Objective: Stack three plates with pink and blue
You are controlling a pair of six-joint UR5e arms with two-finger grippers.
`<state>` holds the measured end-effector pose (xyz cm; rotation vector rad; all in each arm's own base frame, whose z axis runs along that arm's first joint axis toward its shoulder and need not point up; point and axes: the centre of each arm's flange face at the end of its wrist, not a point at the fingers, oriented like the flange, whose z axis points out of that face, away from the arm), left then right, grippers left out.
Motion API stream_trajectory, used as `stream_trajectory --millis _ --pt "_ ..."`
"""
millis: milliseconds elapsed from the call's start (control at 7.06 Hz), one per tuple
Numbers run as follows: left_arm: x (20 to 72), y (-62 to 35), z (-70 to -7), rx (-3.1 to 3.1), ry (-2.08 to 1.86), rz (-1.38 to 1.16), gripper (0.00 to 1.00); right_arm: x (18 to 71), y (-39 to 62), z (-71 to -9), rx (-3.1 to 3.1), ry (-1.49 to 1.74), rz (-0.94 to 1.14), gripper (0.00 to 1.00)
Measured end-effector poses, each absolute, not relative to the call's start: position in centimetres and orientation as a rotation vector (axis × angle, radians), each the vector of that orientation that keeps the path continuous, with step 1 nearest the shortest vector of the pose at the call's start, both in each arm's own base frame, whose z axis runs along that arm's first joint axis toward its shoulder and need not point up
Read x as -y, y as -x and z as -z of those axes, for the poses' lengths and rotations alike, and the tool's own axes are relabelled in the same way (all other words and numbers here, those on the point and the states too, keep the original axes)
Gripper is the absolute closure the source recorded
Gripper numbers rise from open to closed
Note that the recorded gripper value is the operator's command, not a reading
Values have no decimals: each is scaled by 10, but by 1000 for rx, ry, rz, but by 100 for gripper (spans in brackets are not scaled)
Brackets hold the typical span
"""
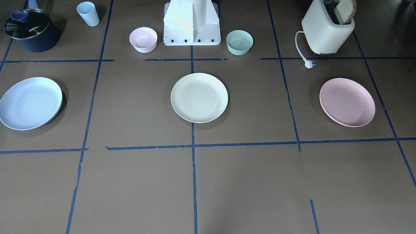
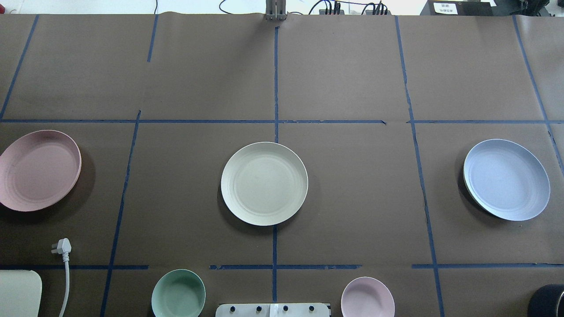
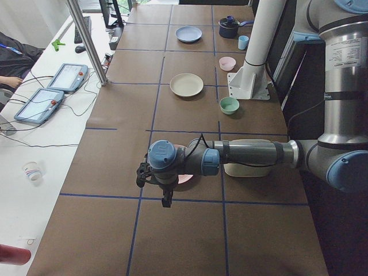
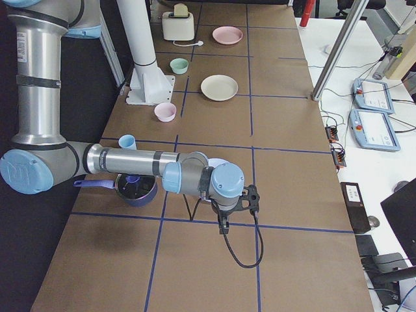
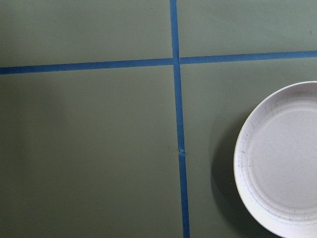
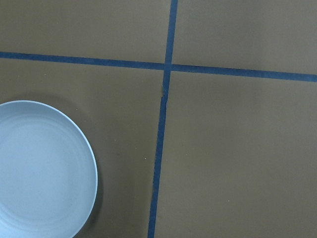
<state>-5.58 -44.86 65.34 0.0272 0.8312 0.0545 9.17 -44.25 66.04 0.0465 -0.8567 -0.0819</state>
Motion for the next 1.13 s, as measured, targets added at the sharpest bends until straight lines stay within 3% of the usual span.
stream_trajectory --millis 850,1134 --pt "437 -19 -649 -880 -51 69 0 448 -94 -647 853 -71 83 0" --pt "431 -42 -676 -908 -61 102 0 448 -94 -643 851 -76 81 0"
